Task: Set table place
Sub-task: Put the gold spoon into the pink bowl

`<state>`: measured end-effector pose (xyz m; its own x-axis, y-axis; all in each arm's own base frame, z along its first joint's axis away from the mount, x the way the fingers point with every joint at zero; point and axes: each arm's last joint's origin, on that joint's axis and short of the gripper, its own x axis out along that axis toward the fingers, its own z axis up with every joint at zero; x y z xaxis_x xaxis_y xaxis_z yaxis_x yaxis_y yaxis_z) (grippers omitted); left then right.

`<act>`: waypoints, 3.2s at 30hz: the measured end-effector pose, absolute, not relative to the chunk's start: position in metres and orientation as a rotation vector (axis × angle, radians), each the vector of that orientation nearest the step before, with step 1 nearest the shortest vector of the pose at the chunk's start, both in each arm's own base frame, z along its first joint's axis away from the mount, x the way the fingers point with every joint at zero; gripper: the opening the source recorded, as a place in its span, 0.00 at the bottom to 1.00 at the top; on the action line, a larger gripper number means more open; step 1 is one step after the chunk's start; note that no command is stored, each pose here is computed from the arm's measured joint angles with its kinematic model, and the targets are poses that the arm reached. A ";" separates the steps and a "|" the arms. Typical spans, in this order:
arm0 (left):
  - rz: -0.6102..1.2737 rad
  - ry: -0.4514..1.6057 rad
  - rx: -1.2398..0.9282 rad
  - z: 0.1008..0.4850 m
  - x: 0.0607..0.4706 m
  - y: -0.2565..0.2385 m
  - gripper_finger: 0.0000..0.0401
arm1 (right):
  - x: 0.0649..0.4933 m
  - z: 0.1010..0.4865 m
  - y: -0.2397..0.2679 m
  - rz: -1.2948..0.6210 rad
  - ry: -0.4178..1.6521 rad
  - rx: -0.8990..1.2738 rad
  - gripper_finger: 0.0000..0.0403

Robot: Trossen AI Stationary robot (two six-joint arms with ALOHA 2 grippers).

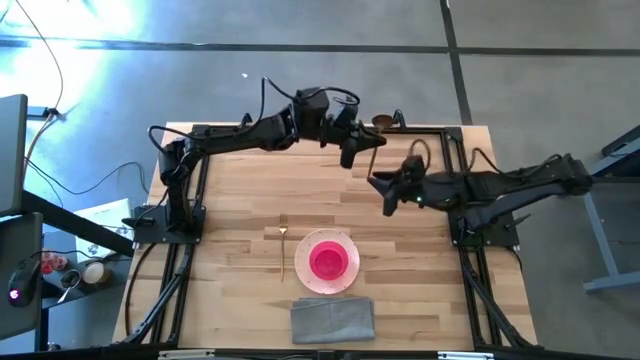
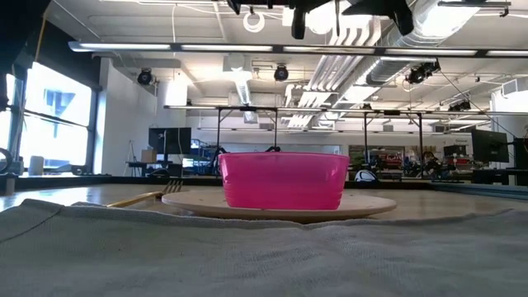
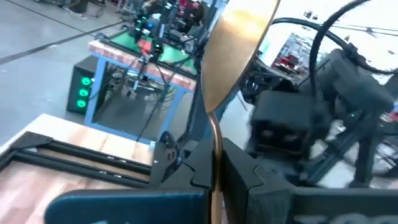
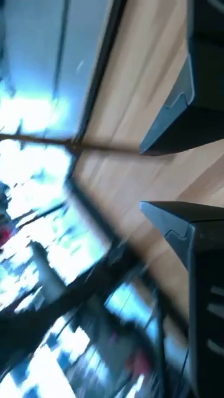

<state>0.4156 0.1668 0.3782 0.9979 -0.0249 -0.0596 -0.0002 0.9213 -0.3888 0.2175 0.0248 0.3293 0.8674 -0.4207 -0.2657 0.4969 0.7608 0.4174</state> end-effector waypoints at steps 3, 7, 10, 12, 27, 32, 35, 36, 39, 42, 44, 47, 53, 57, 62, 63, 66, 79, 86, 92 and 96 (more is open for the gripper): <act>-0.009 0.054 -0.394 0.379 0.416 0.167 0.00 | 0.218 0.331 0.022 -0.469 0.109 0.467 0.30; -0.010 0.053 -0.389 0.379 0.416 0.166 0.00 | 0.221 0.328 0.015 -0.476 0.118 0.460 0.30; -0.007 0.054 -0.390 0.379 0.416 0.167 0.00 | 0.226 0.324 0.007 -0.485 0.144 0.422 0.30; -0.002 0.051 -0.389 0.379 0.416 0.167 0.00 | 0.228 0.324 0.001 -0.485 0.145 0.424 0.30; -0.012 0.061 -0.398 0.378 0.415 0.168 0.00 | 0.201 0.355 0.012 -0.531 0.326 0.413 0.30; -0.011 0.058 -0.398 0.379 0.415 0.168 0.00 | 0.203 0.346 0.004 -0.582 0.336 0.399 0.30; -0.011 0.058 -0.399 0.379 0.415 0.168 0.00 | 0.211 0.343 -0.002 -0.553 0.322 0.385 0.30; -0.011 0.059 -0.399 0.379 0.415 0.168 0.00 | 0.214 0.343 -0.004 -0.532 0.313 0.381 0.30; -0.015 0.062 -0.401 0.379 0.415 0.168 0.00 | 0.222 0.343 -0.011 -0.478 0.303 0.376 0.30; -0.010 0.059 -0.401 0.379 0.415 0.168 0.00 | 0.230 0.342 -0.015 -0.409 0.294 0.395 0.30; -0.010 0.061 -0.402 0.379 0.415 0.168 0.00 | 0.232 0.344 -0.016 -0.358 0.284 0.402 0.30; -0.014 0.064 -0.405 0.378 0.415 0.168 0.00 | 0.233 0.345 -0.016 -0.323 0.279 0.400 0.30; -0.009 0.061 -0.405 0.378 0.415 0.168 0.00 | 0.235 0.344 -0.022 -0.355 0.280 0.350 0.29; -0.010 0.068 -0.420 0.378 0.415 0.168 0.00 | 0.237 0.341 -0.024 -0.317 0.304 0.369 0.14; -0.015 0.068 -0.411 0.378 0.415 0.167 0.00 | 0.235 0.340 -0.023 -0.303 0.320 0.389 0.03; -0.015 0.069 -0.411 0.378 0.415 0.167 0.00 | 0.234 0.340 -0.023 -0.304 0.331 0.388 0.02; -0.059 0.081 -0.421 0.377 0.415 0.166 0.03 | 0.230 0.338 -0.022 -0.313 0.373 0.373 0.01; -0.133 0.458 -0.403 0.393 0.368 0.113 0.44 | 0.155 0.323 -0.047 -0.622 0.759 0.351 0.00; 0.229 0.637 -0.259 0.407 0.328 0.086 0.50 | 0.138 0.322 -0.046 -0.586 0.908 0.455 0.00; 0.638 0.804 -0.240 0.410 0.285 0.081 0.50 | 0.178 0.303 -0.033 -0.342 1.044 0.533 0.00; 0.748 0.846 -0.255 0.419 0.256 0.076 0.50 | 0.218 0.276 -0.010 -0.188 1.264 0.531 0.00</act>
<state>0.2562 0.0757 0.4186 0.4307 0.4954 -0.7544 -0.6883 0.7210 0.0805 0.2175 -0.0104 0.2763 0.3056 0.1514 -0.9401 0.4190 0.8652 0.2755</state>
